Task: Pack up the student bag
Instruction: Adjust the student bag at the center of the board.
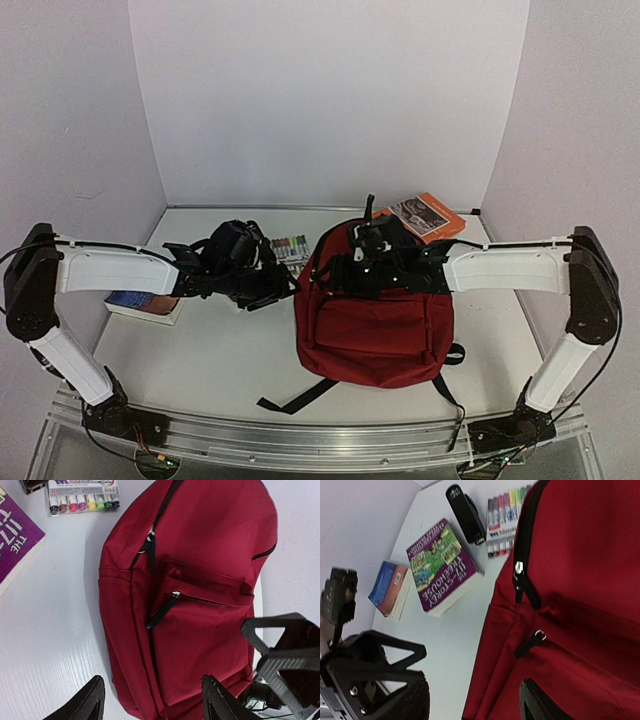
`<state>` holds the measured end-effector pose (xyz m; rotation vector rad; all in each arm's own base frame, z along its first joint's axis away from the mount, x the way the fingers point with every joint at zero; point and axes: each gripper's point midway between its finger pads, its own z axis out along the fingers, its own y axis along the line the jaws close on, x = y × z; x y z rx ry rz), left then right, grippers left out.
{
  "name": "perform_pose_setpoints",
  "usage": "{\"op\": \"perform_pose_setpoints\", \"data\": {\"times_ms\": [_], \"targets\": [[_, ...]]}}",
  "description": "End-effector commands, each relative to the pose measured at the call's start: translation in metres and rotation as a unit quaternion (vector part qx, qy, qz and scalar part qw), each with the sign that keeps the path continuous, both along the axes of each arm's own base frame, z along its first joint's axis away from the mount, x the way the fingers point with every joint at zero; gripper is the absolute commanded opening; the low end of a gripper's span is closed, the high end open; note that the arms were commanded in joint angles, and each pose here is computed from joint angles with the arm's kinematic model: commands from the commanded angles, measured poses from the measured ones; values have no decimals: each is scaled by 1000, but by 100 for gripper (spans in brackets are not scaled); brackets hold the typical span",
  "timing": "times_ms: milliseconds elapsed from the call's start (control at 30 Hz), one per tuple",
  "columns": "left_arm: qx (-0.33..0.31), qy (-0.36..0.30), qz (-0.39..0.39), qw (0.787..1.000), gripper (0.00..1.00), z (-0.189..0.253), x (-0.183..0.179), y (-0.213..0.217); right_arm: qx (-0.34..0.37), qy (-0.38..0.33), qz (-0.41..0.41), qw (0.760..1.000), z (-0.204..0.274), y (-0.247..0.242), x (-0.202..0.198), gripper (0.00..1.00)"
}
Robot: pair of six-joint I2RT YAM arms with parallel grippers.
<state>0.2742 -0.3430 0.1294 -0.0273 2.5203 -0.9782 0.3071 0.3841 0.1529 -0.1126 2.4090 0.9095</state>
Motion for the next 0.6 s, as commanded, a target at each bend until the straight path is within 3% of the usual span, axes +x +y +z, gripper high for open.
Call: {"op": "perform_pose_setpoints", "data": {"times_ms": [0,567], "targets": [[-66,36,-12,997,64,-16,12,-12,78,20,-33,996,-4,21,-2,58],[-55,66,-52,995,58,-63,25,-43,84,58,-136,985,-68,17,21,48]]}}
